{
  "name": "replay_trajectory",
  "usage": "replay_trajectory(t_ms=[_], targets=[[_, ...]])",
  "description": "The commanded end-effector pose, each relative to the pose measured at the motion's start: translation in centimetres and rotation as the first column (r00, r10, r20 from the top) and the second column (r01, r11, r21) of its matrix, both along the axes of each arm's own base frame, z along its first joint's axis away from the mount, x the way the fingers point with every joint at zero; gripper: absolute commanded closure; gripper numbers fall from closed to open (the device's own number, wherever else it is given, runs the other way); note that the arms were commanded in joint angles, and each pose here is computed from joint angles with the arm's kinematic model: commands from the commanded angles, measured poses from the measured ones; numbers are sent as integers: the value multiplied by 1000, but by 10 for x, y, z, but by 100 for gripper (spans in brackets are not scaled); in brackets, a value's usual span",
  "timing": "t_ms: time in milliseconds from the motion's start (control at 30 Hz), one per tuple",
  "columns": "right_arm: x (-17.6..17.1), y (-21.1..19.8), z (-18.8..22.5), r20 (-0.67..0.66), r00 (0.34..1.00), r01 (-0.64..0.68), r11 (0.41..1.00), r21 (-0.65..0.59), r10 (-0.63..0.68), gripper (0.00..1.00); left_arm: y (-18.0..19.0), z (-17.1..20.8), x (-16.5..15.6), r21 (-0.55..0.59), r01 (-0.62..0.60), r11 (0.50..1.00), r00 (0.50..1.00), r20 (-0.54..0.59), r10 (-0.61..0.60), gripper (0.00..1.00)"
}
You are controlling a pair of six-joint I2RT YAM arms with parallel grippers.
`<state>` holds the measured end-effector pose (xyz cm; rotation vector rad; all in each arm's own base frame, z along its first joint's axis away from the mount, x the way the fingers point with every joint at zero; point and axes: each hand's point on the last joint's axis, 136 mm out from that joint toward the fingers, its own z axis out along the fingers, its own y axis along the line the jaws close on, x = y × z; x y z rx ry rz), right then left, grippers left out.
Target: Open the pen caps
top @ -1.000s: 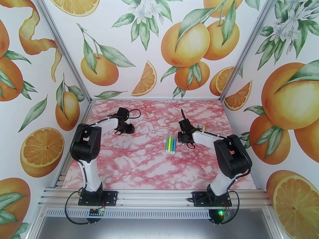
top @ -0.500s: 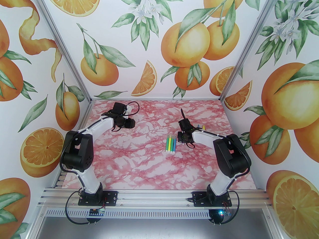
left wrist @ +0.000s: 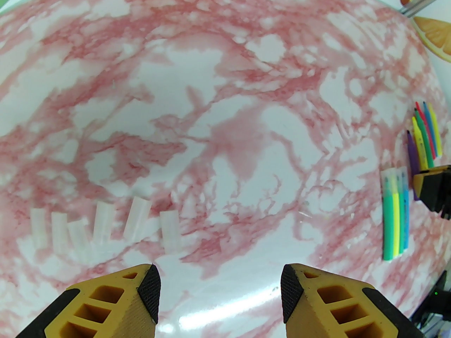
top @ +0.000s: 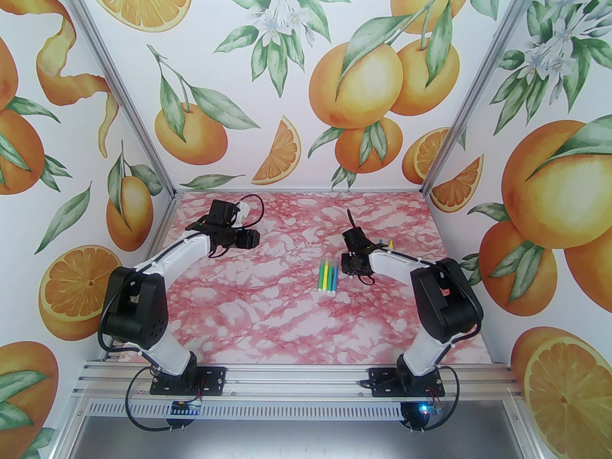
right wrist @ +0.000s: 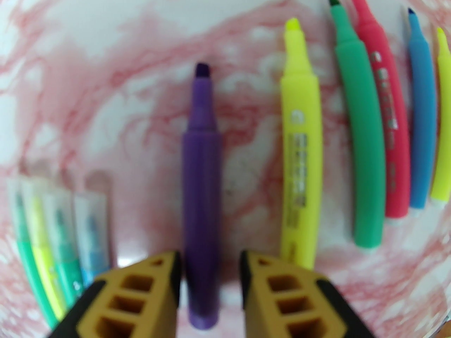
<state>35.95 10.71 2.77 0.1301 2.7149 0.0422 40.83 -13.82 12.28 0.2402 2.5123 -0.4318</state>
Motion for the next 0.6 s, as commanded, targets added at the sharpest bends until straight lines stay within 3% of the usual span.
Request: replay_trajectory(t_ms=[0,300,567], targets=[[2,8,28,59,998,-20,1000,9,20,64,-2,16,2,-22,16,1000,998,59,-15,39],[-12,48,42,83,990,-120,992,35,117,56,-7,8,2,-70,-4,998,998,57,8,39],[-26,62,30,48,989,-140,988,68,137,55,-7,8,2,-73,-2,997,998,62,6,39]])
